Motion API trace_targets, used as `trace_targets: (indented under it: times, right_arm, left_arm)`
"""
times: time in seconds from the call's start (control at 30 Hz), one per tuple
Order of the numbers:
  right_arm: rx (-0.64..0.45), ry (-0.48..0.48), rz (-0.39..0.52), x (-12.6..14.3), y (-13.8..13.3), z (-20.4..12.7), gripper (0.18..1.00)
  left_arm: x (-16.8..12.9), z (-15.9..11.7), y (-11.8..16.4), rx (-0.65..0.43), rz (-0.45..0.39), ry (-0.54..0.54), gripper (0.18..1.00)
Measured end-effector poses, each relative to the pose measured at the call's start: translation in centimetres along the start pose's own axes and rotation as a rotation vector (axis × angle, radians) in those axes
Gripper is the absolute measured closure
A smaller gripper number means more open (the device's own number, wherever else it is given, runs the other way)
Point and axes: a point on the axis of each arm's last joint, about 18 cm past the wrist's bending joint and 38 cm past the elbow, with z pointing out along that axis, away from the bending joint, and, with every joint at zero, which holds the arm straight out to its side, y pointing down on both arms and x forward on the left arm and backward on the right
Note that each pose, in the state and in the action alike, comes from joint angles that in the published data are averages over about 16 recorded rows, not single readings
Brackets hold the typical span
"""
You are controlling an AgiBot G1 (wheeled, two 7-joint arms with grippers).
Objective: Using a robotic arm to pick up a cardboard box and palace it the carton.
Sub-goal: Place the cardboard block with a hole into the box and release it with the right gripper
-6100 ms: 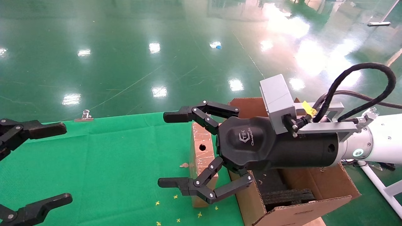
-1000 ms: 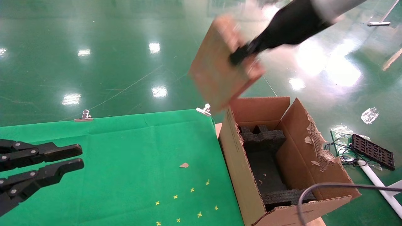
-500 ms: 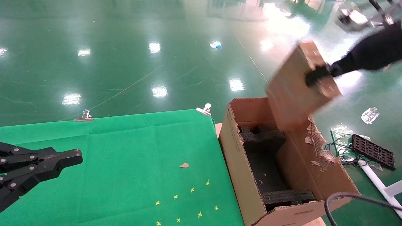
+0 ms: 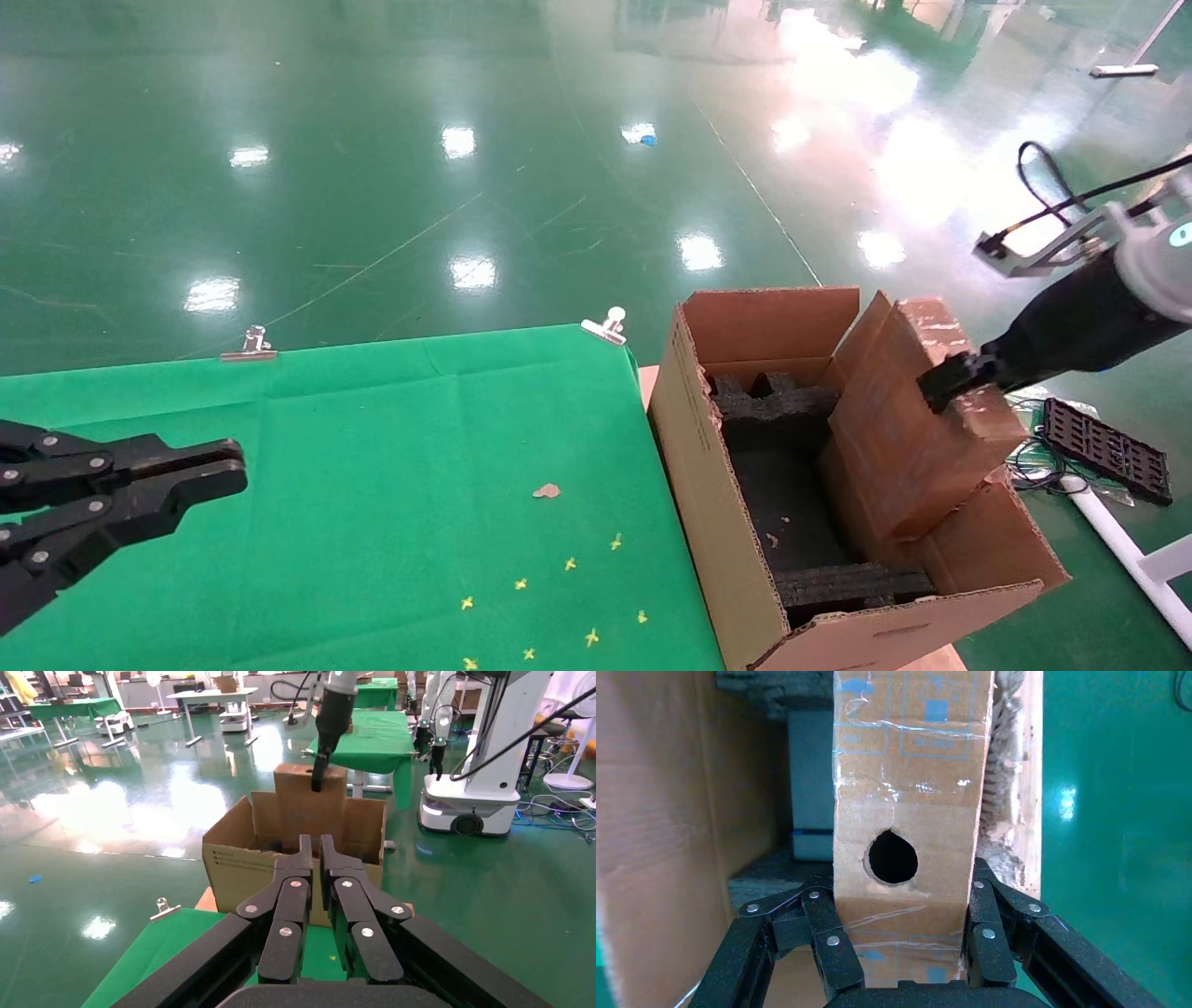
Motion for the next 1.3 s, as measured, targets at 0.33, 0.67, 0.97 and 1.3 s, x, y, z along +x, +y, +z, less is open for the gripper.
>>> trace_targets:
  times: [0.33, 0.67, 0.97, 1.3]
  right_arm:
    - [-0.047, 0.045, -0.008, 0.6, 1.3, 4.1, 0.851]
    - [-0.064, 0.08, 0.0, 0.9, 2.5, 8.4, 0.853]
    - [-0.044, 0.109, 0.007, 1.0, 3.5, 12.7, 0.861]
    - [0.016, 0.153, -0.01, 0.9, 3.6, 16.4, 0.87]
  left_arm:
    - [0.0, 0.0, 0.0, 0.0, 0.0, 0.0, 0.887]
    - [0.0, 0.0, 0.0, 0.0, 0.0, 0.0, 0.701]
    - [0.0, 0.0, 0.0, 0.0, 0.0, 0.0, 0.501]
    - [0.0, 0.0, 0.0, 0.0, 0.0, 0.0, 0.298]
